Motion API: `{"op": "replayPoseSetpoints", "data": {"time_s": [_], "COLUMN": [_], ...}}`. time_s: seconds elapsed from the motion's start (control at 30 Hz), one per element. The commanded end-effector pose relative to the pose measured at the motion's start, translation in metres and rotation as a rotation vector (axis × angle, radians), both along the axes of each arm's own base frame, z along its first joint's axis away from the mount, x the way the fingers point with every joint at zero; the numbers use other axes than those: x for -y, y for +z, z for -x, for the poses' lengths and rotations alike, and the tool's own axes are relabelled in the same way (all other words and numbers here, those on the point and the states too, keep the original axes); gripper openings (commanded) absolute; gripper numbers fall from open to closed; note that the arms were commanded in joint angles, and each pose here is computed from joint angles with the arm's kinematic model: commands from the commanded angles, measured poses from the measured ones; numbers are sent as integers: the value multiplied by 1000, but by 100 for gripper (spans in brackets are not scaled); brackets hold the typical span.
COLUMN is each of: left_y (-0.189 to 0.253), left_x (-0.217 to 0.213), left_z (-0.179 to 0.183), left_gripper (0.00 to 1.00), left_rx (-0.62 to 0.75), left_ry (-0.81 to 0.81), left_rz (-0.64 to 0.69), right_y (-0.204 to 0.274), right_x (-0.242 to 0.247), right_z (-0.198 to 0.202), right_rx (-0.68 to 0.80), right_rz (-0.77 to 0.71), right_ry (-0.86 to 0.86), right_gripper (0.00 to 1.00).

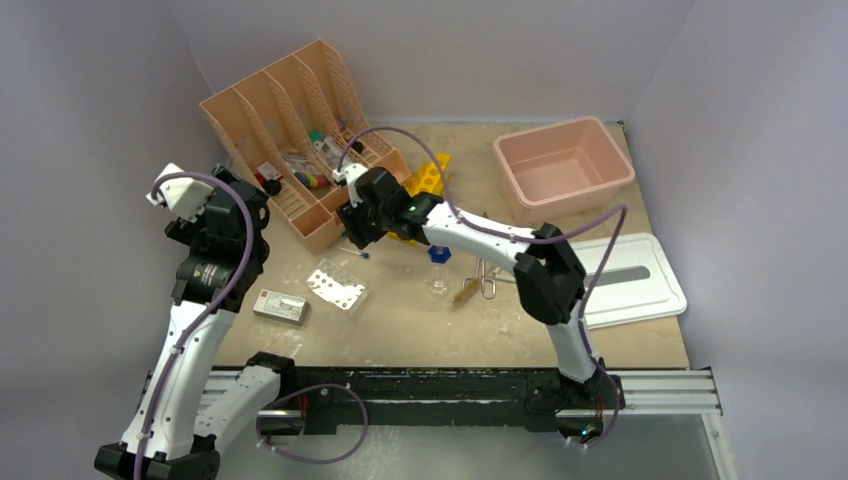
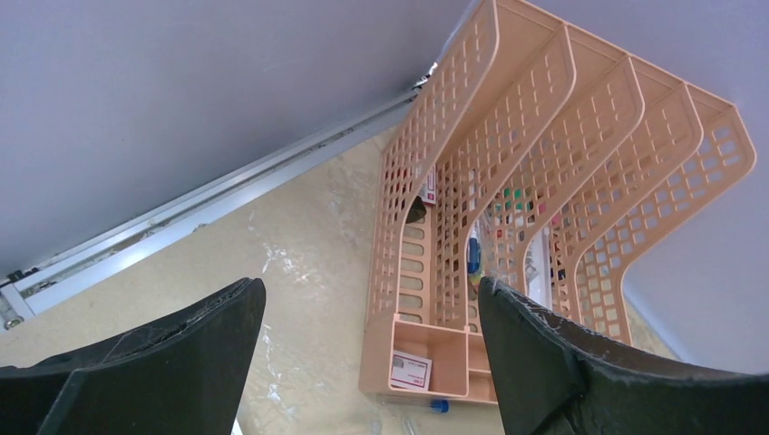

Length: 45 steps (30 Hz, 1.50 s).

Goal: Organize the chemistry lab equipment

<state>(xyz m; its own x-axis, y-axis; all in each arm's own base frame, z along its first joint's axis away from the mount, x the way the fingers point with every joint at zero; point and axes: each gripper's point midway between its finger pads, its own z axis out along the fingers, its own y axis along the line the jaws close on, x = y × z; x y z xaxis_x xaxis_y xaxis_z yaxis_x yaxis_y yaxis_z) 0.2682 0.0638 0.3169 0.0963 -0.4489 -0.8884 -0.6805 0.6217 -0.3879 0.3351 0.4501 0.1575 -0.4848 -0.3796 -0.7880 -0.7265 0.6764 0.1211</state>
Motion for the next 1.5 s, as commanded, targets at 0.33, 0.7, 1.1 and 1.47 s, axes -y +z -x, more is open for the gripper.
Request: {"op": "replayPoseSetpoints", "data": {"time_s": [0.33, 0.7, 1.1, 1.47], "left_y": [3, 0, -9, -36], "left_x": [1, 10, 10, 44], "left_z": [-7, -15, -13, -30], "left_gripper": [89, 90, 89, 89], "left_rx": [-3, -7, -42, -70], "left_ry": [0, -46, -45, -189], "left_rz": [-3, 19, 26, 154], "right_y": [-77, -108, -126, -70], "right_x": [-12, -23, -17, -3], "right_z": [-8, 1, -1, 18], "right_rx": [-78, -87, 7, 74], "right_rz": [200, 271, 340, 170], "right_ry": [-5, 110, 139, 137], "right_gripper": [52, 46, 23, 12]}}
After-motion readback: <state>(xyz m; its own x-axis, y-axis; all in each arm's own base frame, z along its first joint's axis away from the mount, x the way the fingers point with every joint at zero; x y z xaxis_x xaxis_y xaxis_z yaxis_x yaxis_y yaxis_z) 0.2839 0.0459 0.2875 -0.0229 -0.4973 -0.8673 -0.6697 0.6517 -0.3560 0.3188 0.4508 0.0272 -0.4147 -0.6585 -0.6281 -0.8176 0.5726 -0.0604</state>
